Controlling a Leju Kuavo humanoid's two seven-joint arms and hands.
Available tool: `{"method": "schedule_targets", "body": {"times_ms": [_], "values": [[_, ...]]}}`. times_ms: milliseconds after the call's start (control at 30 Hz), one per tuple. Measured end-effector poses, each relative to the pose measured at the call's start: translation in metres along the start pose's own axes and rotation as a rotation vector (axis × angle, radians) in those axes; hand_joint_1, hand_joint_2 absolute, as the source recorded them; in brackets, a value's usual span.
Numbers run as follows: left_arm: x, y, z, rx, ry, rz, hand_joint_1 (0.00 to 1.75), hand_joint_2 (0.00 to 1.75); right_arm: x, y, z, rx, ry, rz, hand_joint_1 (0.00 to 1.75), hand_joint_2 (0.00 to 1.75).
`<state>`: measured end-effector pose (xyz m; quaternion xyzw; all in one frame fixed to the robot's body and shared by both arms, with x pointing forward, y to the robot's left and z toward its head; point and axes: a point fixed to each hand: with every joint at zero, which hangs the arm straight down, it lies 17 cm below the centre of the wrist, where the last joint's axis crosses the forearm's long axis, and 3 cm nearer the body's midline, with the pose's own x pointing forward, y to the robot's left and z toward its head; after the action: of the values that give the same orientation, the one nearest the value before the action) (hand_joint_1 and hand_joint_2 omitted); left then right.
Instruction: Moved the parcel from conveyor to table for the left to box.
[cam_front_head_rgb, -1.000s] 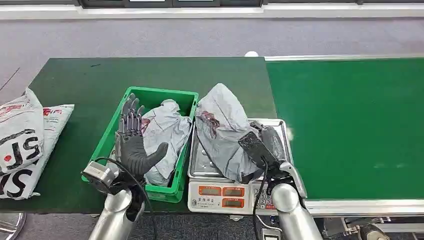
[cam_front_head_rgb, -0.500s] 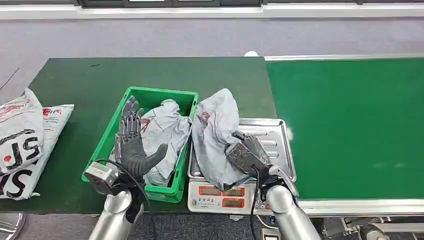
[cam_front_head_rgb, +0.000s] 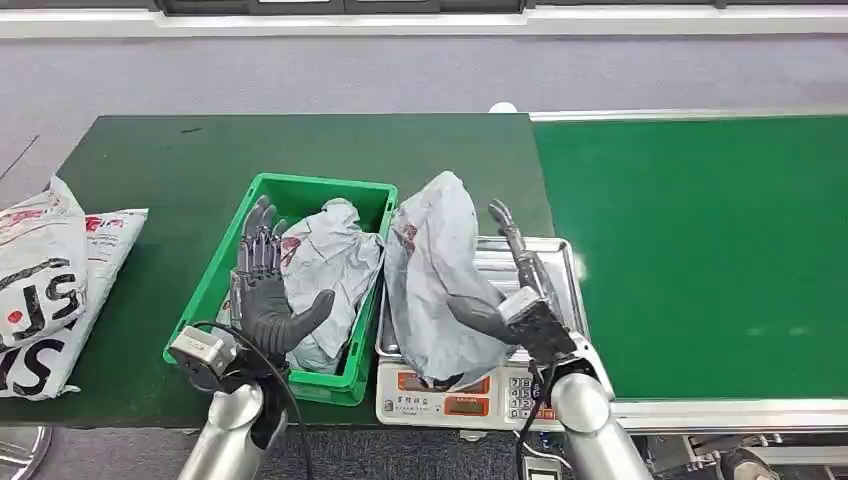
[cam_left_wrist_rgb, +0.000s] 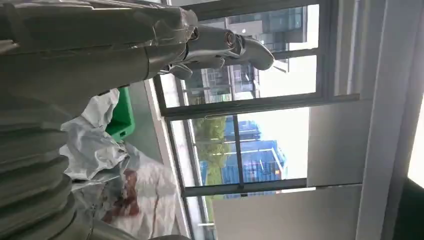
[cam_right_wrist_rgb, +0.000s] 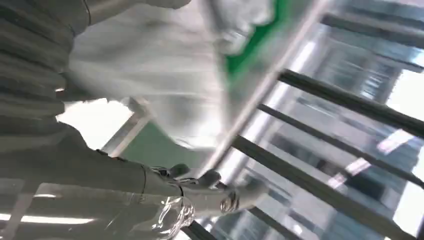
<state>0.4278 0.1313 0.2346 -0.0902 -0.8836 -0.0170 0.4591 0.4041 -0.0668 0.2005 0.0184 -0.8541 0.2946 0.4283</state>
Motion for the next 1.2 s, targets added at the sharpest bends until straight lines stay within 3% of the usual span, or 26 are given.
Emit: {"method": "schedule_targets", "body": {"times_ms": [233, 567, 767, 933, 1133, 1200], "values": [[0.003, -0.001, 0.001, -0.004, -0.006, 0.005, 0.0, 1.75, 0.04, -0.062, 0.008, -0.23, -0.137, -0.042, 0.0, 1.75], [0.005, -0.012, -0.003, -0.05, -0.011, 0.036, 0.0, 1.75, 0.079, -0.121, 0.027, -0.475, -0.256, -0.074, 0.0, 1.75], [-0.019, -0.094, -0.014, -0.358, 0.022, -0.161, 0.0, 1.75, 0.09, -0.137, 0.029, -0.55, -0.285, -0.074, 0.0, 1.75], [-0.043, -0.147, -0.014, -0.522, 0.053, -0.295, 0.0, 1.75, 0.092, -0.138, 0.028, -0.555, -0.287, -0.069, 0.0, 1.75], [-0.072, -0.198, 0.008, -0.724, 0.128, -0.405, 0.0, 1.75, 0.094, -0.139, 0.023, -0.556, -0.294, -0.08, 0.0, 1.75], [-0.094, -0.204, 0.016, -0.789, 0.199, -0.512, 0.0, 1.75, 0.094, -0.141, 0.023, -0.562, -0.29, -0.075, 0.0, 1.75]]}}
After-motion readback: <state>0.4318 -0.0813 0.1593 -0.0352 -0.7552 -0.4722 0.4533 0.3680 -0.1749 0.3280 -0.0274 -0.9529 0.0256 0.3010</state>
